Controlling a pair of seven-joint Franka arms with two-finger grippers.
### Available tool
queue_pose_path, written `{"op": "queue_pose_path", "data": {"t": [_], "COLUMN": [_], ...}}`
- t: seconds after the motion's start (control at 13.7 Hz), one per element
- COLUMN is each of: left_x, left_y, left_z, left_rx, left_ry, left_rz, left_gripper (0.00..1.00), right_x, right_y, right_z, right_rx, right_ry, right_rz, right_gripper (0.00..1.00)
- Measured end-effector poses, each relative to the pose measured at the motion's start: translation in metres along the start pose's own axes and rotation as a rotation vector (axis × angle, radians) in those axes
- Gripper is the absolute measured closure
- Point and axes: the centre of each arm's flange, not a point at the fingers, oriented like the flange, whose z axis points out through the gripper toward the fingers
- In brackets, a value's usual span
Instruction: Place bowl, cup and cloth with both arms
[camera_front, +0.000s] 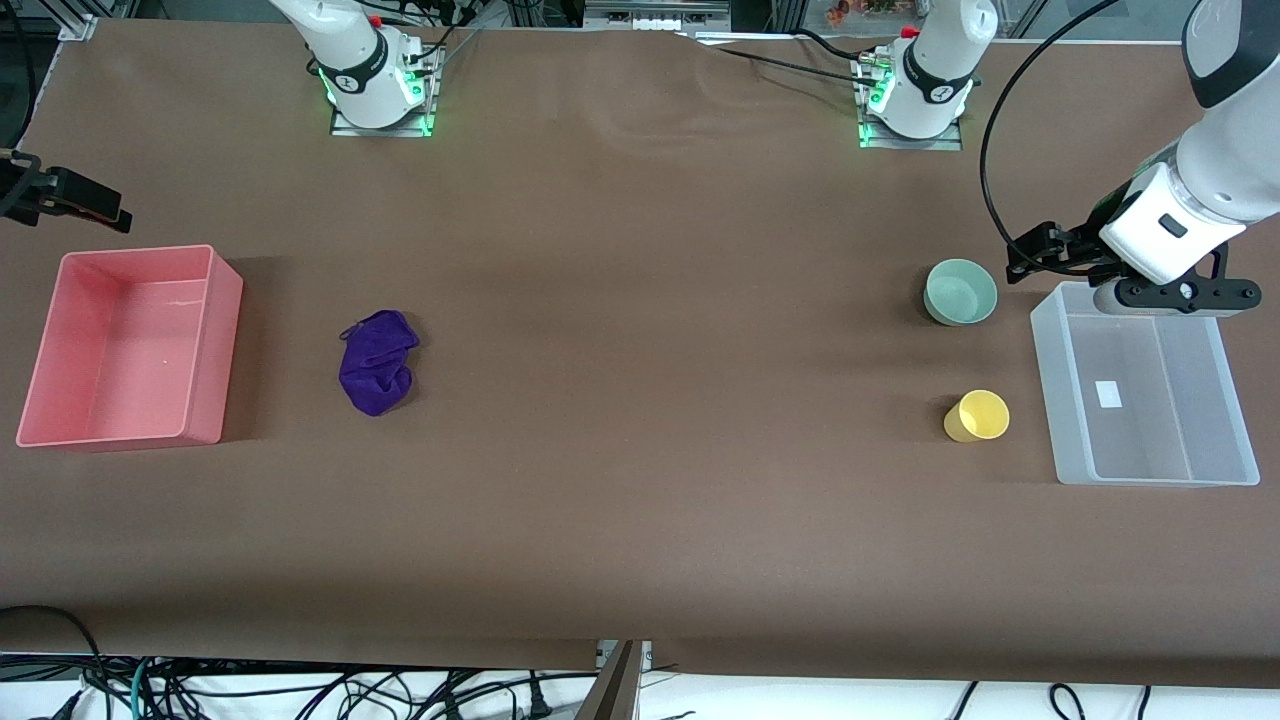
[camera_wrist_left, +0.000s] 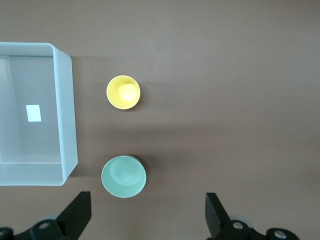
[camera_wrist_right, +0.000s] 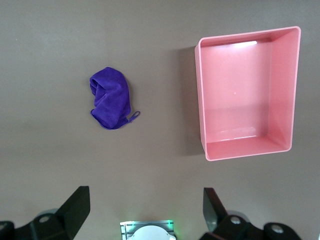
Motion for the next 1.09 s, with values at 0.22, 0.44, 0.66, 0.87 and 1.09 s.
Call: {"op": "queue_pose_path", "data": {"t": [0.22, 0.44, 0.66, 0.87, 1.09], "left_x": [0.0, -0.0025, -0.0038, -0.0041, -0.0041], "left_y": [0.0006, 0.0004, -0.0013, -0.0028, -0.0028], "left_z": [-0.0005, 0.0003, -0.0013, -0.0018, -0.0022], "left_rx": [0.0, 0.002, 0.003, 0.003, 0.003], "left_ry": [0.001, -0.02, -0.031, -0.033, -0.033], "left_rz": [0.001, 0.0, -0.007, -0.011, -0.011], "left_gripper": [0.0, 0.0, 0.0, 0.0, 0.0], "right_x": [0.0008, 0.0016, 0.0018, 0.002, 0.0021], "right_y": [-0.0017, -0.0029, -0.003, -0.003, -0.0029], "right_z": [0.0009, 0.0015, 0.0016, 0.0018, 0.0018], "right_rx": [0.0, -0.001, -0.001, 0.0, 0.0], "right_ry": [-0.001, 0.0, 0.0, -0.001, 0.0], "right_rz": [-0.003, -0.005, -0.005, -0.005, -0.005], "right_gripper": [0.0, 0.0, 0.0, 0.0, 0.0]}}
